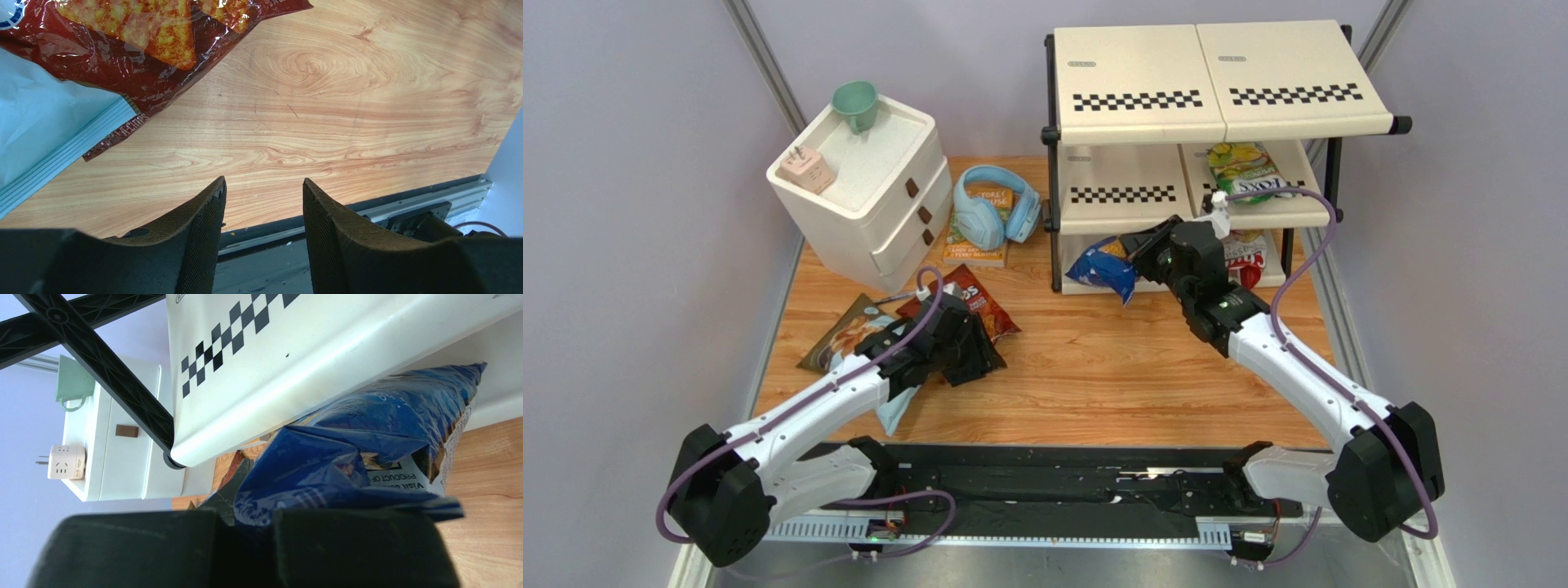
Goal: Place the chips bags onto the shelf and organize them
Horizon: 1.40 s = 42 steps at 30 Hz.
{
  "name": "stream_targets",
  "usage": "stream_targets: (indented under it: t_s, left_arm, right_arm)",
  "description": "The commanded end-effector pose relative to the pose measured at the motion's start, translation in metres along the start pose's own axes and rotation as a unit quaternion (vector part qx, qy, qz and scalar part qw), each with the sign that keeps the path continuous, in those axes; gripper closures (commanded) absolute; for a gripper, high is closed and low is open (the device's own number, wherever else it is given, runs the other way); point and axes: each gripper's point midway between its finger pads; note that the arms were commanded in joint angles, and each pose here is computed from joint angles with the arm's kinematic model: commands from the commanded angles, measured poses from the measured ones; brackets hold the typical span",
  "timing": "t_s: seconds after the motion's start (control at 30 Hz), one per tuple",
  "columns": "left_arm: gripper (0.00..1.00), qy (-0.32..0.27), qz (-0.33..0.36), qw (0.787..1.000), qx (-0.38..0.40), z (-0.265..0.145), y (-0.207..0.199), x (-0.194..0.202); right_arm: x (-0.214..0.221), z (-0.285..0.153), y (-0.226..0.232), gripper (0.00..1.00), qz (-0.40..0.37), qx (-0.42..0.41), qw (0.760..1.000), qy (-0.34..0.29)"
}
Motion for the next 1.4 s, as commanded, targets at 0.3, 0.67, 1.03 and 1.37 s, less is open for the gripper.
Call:
stream_targets:
  t_s: [0.3, 0.67, 1.03, 1.37]
  left_arm:
    - [0.46, -0.007, 0.011, 0.999, 0.038, -0.004, -0.021, -0.01]
    - [0.46, -0.006, 0.012, 0.999, 0.046, -0.012, -0.02, -0.007]
    - [0.46, -0.009, 0.011, 0.999, 0.041, -0.013, -0.014, -0.005]
    - [0.46, -0.012, 0.012, 0.999, 0.034, -0.012, -0.01, -0.005]
  right_arm:
    - [-0.01, 0.002, -0.018, 1.0, 0.026, -0.002, 0.998, -0.063]
    - [0.012, 0.013, -0.062, 1.0, 0.06, 0.048, 0.995, -0.065]
    - [0.033, 0.021, -0.11, 1.0, 0.161, 0.137, 0.975, -0.07]
    - [0.043, 0.04, -0.12, 1.0, 0.23, 0.163, 0.957, -0.074]
Point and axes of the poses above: each gripper's point midway between its finger pads, its own z axis out along the fingers, its own y axis along the line the jaws close on, x = y × z, and after that the axes turned 1 degree about z, right-handed
